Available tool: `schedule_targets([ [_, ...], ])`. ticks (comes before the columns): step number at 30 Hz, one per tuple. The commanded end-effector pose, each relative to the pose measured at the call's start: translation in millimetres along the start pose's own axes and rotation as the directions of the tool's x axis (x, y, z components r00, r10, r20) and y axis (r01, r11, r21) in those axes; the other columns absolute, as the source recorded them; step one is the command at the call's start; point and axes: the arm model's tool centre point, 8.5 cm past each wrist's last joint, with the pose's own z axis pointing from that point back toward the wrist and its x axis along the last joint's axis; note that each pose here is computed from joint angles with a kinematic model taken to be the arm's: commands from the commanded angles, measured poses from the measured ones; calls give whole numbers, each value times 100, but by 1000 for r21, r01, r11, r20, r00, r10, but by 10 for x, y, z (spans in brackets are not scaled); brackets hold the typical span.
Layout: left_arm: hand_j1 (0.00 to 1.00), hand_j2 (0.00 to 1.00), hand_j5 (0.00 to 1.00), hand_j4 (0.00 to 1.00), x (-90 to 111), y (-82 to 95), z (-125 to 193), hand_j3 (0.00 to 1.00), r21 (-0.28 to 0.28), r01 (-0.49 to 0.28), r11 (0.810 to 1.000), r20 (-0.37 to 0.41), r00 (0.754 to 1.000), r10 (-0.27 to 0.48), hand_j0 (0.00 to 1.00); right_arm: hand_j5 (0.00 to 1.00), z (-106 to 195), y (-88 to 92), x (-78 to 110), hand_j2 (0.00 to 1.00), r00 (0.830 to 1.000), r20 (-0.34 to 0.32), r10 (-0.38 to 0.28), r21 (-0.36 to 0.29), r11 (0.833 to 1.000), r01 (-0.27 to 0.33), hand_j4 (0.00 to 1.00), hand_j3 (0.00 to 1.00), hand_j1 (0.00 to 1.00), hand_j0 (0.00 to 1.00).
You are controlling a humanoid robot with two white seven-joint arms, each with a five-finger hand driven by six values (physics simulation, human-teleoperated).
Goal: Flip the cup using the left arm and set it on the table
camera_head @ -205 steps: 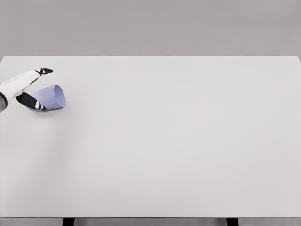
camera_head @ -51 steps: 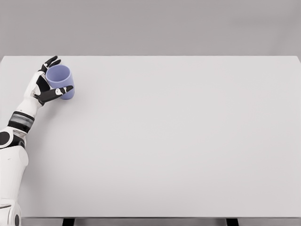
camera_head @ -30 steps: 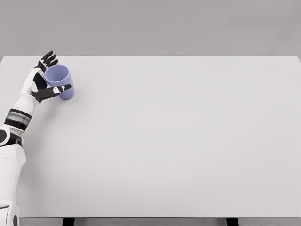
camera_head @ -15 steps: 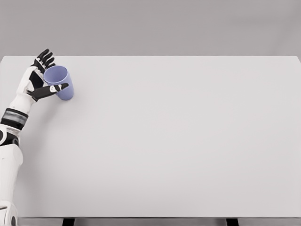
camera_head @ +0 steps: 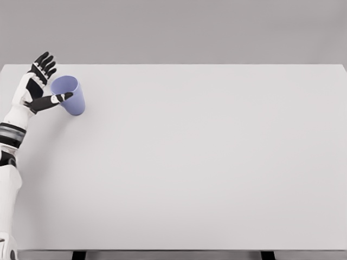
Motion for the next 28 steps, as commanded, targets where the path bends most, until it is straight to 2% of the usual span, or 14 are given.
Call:
schedule_targets([
  [1,100,100,100,100,50,90,19,100,15,4,1000,11,1000,-4,100,100,0,0,-2,100,1000,0,-1,0,1000,1,100,100,100,100],
  [4,100,100,100,100,109,115,49,100,12,19,1000,27,999,-20,100,100,0,0,-2,100,1000,-1,1,0,1000,-1,100,100,100,100],
  [7,100,100,100,100,276,274,170,100,18,53,998,61,997,-54,100,100,0,0,4,100,1000,1,1,0,1000,-1,100,100,100,100],
  [10,100,100,100,100,604,459,258,100,5,133,991,117,984,-133,100,100,0,0,4,100,1000,1,1,0,1000,-1,100,100,100,100],
  [13,100,100,100,100,960,555,331,100,-31,241,970,169,958,-233,100,100,0,0,-2,100,1000,-1,1,0,1000,-1,100,100,100,100],
  [14,100,100,100,100,1075,518,344,100,-53,277,959,195,945,-262,100,100,0,0,4,100,1000,1,1,0,1000,-1,100,100,100,100],
  [18,100,100,100,100,1440,153,474,100,-145,377,915,314,894,-319,100,100,0,0,4,100,1000,1,1,0,1000,-1,100,100,100,100],
  [21,100,100,100,100,1757,-173,577,100,-186,450,873,441,833,-335,100,100,0,0,-2,100,1000,-1,1,0,1000,-1,100,100,100,100],
  [23,100,100,100,100,1799,-347,686,100,-221,464,858,462,824,-327,100,100,0,0,-2,100,1000,0,-1,0,1000,1,100,100,100,100],
  [26,100,100,100,100,1812,-421,692,100,-269,485,832,463,823,-330,100,100,0,0,4,100,1000,1,-1,0,1000,1,100,100,100,100],
  [28,100,100,100,100,1831,-459,693,100,-277,490,827,472,819,-327,100,100,0,0,4,100,1000,1,1,0,1000,-1,100,100,100,100],
])
